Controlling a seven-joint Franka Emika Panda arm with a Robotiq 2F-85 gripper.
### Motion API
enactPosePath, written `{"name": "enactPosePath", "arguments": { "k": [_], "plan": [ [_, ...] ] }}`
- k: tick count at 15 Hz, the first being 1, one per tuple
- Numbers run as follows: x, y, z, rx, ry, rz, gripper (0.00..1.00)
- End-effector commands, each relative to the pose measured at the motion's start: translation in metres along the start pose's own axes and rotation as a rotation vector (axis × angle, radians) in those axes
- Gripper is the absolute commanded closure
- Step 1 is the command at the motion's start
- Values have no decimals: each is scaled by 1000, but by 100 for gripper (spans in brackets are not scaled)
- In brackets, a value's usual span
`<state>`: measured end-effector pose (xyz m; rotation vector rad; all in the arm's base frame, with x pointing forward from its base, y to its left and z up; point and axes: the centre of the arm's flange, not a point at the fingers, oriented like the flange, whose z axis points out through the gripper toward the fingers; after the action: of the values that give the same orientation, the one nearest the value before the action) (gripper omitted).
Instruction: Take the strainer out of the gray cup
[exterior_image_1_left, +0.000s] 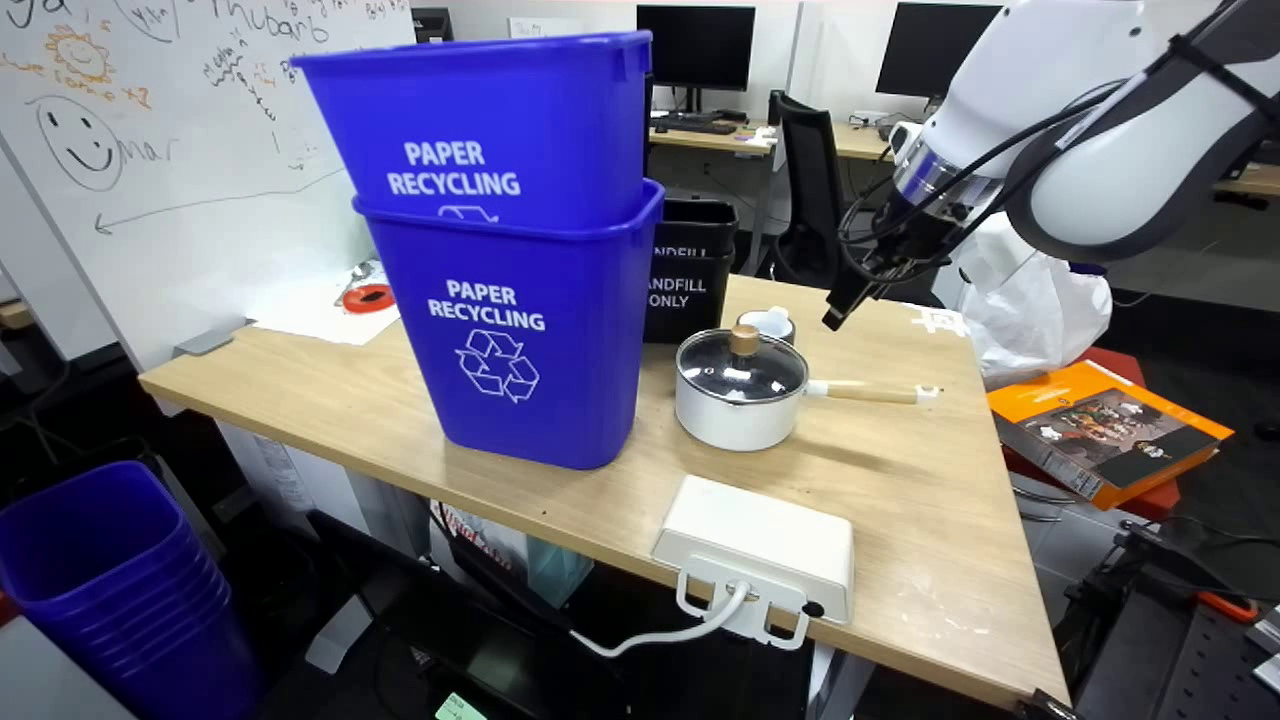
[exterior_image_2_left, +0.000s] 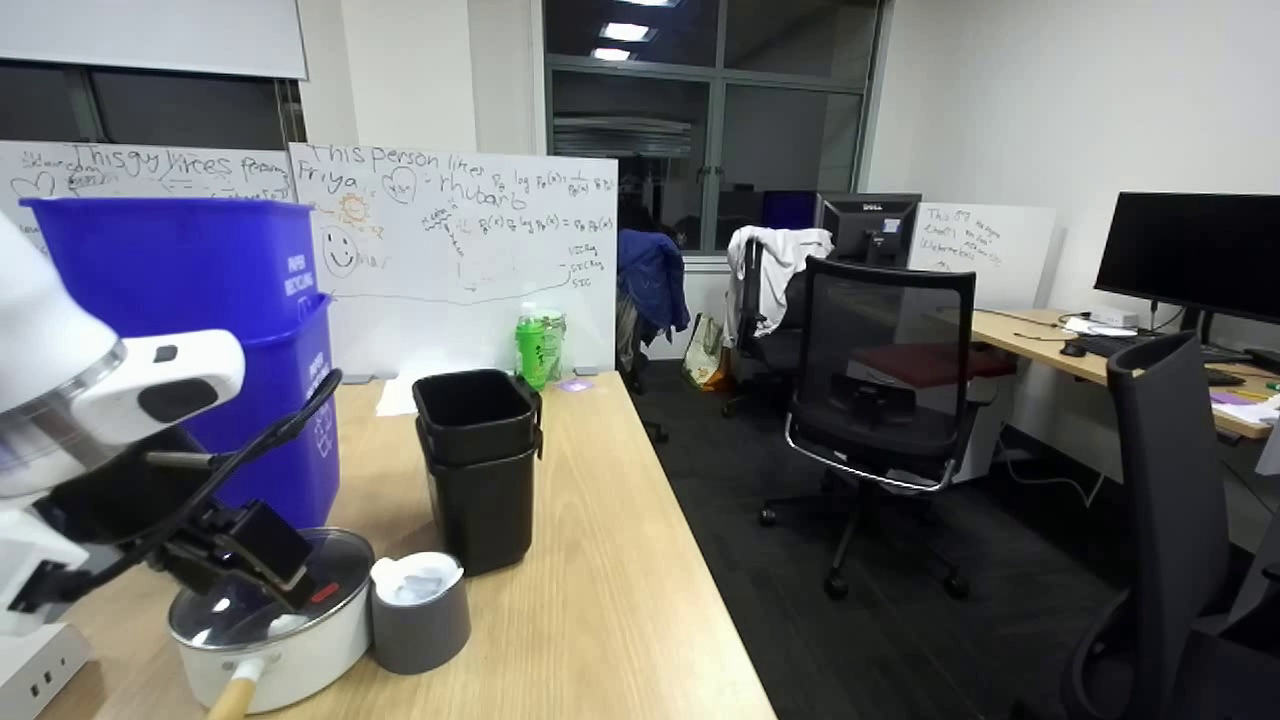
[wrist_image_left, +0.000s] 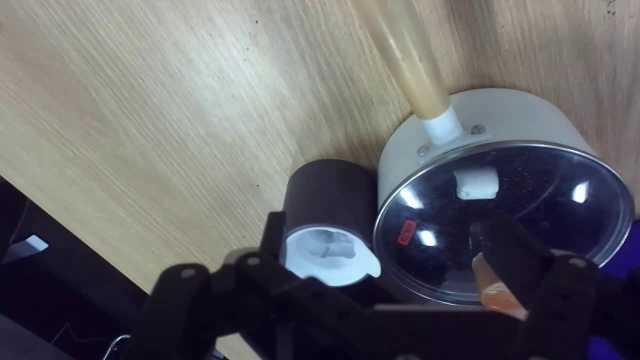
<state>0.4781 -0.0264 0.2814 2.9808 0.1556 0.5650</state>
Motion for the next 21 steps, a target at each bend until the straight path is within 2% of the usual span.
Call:
{"name": "enactPosePath", "arguments": {
  "k": [1, 6, 11, 16, 21],
  "plan": [
    [0, 0, 0, 0, 0, 0, 0],
    [0, 0, 0, 0, 0, 0, 0],
    [6, 3, 21, -8, 27, -22, 0],
    [24, 15, 60, -21, 84, -52, 0],
    [41, 32, 102, -67, 138, -64, 0]
  ]
}}
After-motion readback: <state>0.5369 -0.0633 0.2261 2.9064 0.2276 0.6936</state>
